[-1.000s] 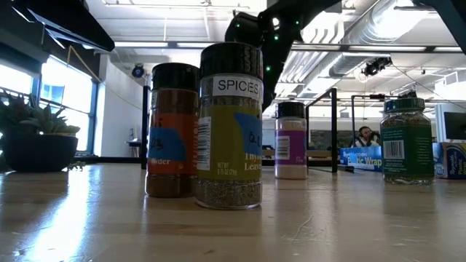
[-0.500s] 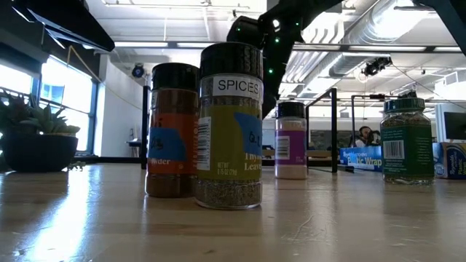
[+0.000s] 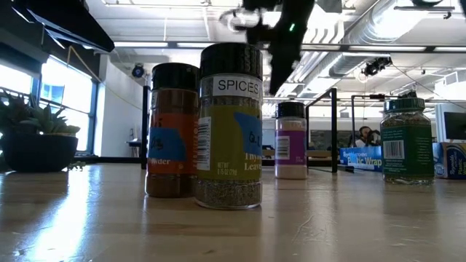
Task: Shelf spices
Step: Put the green seasoning bottle on the shelf aligned with the other green seasoning bottles
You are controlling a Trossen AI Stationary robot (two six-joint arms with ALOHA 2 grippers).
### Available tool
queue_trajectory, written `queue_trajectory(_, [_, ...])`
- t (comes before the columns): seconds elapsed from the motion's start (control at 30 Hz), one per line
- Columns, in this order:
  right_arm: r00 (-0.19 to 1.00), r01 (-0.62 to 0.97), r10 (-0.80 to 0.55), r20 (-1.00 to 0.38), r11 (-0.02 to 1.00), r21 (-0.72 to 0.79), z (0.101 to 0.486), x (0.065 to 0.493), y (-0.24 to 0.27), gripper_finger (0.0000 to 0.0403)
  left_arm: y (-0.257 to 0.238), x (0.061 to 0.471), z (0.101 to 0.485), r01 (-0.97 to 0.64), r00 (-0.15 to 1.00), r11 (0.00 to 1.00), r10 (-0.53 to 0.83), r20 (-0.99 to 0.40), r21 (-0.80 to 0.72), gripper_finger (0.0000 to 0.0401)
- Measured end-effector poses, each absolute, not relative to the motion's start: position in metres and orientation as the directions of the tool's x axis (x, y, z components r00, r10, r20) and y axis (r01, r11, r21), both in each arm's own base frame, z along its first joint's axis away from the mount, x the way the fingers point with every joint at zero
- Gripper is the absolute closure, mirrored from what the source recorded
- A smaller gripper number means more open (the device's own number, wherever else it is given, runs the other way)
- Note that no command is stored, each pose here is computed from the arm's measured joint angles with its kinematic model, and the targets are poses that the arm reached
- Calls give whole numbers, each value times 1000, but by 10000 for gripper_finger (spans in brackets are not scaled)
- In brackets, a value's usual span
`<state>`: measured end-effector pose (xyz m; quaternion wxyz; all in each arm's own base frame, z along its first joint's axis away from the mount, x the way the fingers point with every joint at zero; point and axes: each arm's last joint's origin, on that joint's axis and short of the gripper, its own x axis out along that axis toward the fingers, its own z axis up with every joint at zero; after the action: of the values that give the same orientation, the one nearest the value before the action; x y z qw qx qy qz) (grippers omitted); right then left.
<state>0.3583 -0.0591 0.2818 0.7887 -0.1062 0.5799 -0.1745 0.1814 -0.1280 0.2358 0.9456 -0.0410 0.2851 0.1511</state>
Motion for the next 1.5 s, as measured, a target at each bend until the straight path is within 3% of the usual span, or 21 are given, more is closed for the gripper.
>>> queue_trajectory(0.17, [335,167,-452,-827,892,-420,327,320,1,402,-128,181,236,-309,792,951,262,-552,9,401])
queue_trajectory(0.33, [401,141,-312,-861,950,-279,351,282,53,402,-128,182,236,-309,793,951,262,-550,7,401])
queue_trajectory(0.43, [378,123,-205,-903,978,-170,356,262,75,402,-128,182,236,-309,793,951,262,-551,7,401])
queue_trajectory(0.57, [261,221,-166,-951,969,-109,352,244,93,396,-128,182,236,-314,794,949,270,-545,13,401])
queue_trajectory(0.7, [147,336,-112,-983,940,-57,346,238,101,351,-127,182,236,-323,796,946,286,-534,26,401])
queue_trajectory(0.87, [110,427,-83,-990,904,-28,342,240,105,259,-127,182,236,-327,796,945,292,-530,30,401])
queue_trajectory(1.0, [84,564,-110,-990,825,-43,338,242,95,191,-127,182,236,-327,795,945,293,-531,32,401])
queue_trajectory(1.13, [-16,655,-109,-994,750,-93,313,243,82,140,-127,181,236,-326,795,945,293,-531,33,401])
queue_trajectory(1.27, [-79,693,-10,-997,718,-62,276,247,71,119,-127,181,236,-326,795,945,293,-532,34,401])
queue_trajectory(1.5, [-36,721,76,-996,693,27,237,255,56,116,-127,181,236,-322,795,946,294,-531,41,401])
